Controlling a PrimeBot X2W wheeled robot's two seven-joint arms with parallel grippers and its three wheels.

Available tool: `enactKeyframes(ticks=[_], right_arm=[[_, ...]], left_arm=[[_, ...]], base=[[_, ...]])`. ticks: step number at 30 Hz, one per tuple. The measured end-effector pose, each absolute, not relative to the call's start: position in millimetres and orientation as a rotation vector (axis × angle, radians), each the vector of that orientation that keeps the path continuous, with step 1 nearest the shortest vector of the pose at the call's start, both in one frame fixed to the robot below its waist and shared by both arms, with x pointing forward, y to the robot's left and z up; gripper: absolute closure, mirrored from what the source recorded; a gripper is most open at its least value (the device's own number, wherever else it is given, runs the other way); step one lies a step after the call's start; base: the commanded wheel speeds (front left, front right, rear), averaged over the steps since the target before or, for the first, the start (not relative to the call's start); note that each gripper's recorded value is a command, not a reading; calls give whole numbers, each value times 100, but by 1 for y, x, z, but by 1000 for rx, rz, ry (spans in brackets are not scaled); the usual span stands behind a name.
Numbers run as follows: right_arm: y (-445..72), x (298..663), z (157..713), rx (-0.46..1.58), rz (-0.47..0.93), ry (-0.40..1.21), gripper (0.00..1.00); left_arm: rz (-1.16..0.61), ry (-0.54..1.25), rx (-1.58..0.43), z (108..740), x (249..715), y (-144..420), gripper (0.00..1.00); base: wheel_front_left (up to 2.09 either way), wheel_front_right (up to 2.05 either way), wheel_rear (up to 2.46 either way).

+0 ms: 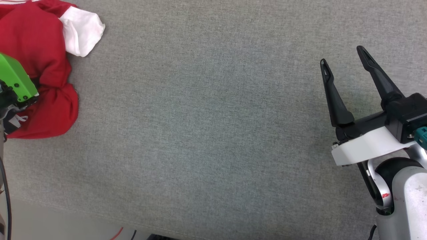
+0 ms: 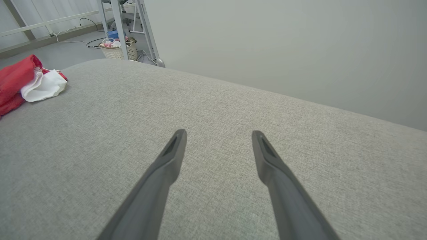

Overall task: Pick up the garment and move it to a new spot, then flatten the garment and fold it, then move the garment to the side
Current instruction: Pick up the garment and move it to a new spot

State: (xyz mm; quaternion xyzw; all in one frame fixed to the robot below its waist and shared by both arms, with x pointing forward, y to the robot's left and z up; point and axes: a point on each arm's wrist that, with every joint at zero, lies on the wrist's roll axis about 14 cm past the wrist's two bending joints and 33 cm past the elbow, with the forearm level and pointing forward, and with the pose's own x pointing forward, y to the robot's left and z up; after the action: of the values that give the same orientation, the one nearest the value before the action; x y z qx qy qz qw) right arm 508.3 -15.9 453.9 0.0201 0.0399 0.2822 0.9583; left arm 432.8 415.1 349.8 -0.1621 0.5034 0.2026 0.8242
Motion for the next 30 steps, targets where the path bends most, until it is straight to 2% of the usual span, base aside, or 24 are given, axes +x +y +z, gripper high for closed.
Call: enactKeyframes(ticks=[8,12,18,23,30], right_arm=[[-19,508,476,56,546,27,0],[-18,504,493,77,538,-10,0],[-23,490,509,101,508,-32,0],[-33,476,526,117,473,-62,0],[-59,452,542,113,406,-78,0]], left_arm=[[431,929,-219,375,441,427,100],[433,798,-139,410,448,441,100],[415,504,-27,489,469,454,100],[411,304,73,541,466,456,100],[390,140,88,580,453,443,100]], base=[[0,0,0],[0,0,0],[0,0,0],[0,0,0],[0,0,0]])
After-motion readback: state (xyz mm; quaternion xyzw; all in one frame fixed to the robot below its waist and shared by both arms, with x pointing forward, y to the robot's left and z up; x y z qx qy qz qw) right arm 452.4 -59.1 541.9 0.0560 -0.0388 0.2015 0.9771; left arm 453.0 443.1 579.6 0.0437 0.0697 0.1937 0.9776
